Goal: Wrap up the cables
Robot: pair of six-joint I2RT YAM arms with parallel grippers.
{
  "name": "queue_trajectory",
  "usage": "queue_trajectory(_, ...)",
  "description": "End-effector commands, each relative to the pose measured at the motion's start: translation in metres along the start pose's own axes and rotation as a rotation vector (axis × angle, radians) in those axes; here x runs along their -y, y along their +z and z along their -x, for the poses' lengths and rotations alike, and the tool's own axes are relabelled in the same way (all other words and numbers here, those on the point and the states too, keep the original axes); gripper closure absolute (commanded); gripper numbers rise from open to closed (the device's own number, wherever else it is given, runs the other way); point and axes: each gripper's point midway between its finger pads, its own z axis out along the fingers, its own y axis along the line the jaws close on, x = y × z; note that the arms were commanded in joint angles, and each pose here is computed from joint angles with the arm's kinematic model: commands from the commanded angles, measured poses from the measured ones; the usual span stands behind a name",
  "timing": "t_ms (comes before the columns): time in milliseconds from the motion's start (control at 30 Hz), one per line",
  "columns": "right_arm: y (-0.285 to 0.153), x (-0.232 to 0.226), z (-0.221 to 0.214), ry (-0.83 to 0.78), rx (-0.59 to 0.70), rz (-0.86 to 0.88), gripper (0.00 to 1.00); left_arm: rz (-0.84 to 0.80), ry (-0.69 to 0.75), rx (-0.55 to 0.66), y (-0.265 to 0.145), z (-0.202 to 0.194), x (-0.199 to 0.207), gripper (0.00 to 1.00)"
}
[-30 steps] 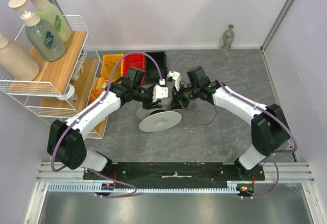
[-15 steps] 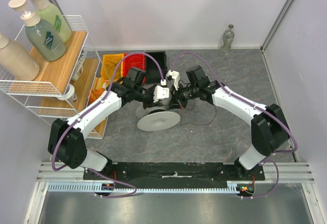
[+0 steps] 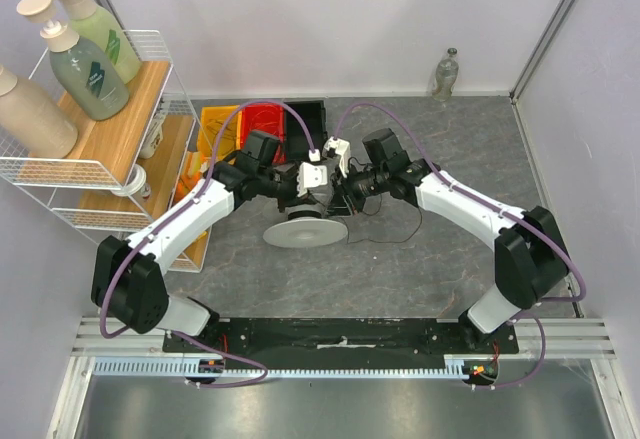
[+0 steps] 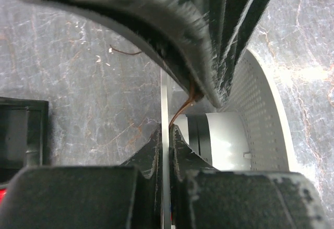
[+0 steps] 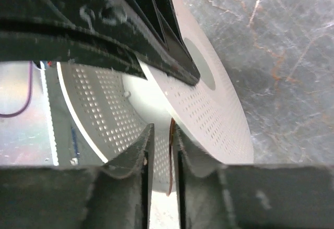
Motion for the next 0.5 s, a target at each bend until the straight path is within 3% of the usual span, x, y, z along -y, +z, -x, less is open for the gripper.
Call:
queue_trajectory(0, -0.023, 0.021, 0.020, -0.045, 0.067, -0.151, 0.64, 0.018, 0.077, 0.046, -0.006, 0.009, -0.003, 0.98)
queue_trajectory(133, -0.036, 0.030, 0.014, -0.027, 0.057, -0.173, 0.56, 0.012, 0.111, 0.083, -0.011, 0.015, -0.001, 0.98)
queue_trajectory(367, -0.063, 0.030, 0.026, -0.157, 0.099, -0.211, 0.21, -0.016, 0.130, 0.105, -0.011, 0.021, 0.002, 0.98)
queue_trajectory(467, -0.068, 0.019, 0.042, -0.221, 0.164, -0.191, 0.13, -0.022, 0.122, 0.111, -0.011, 0.024, 0.000, 0.98)
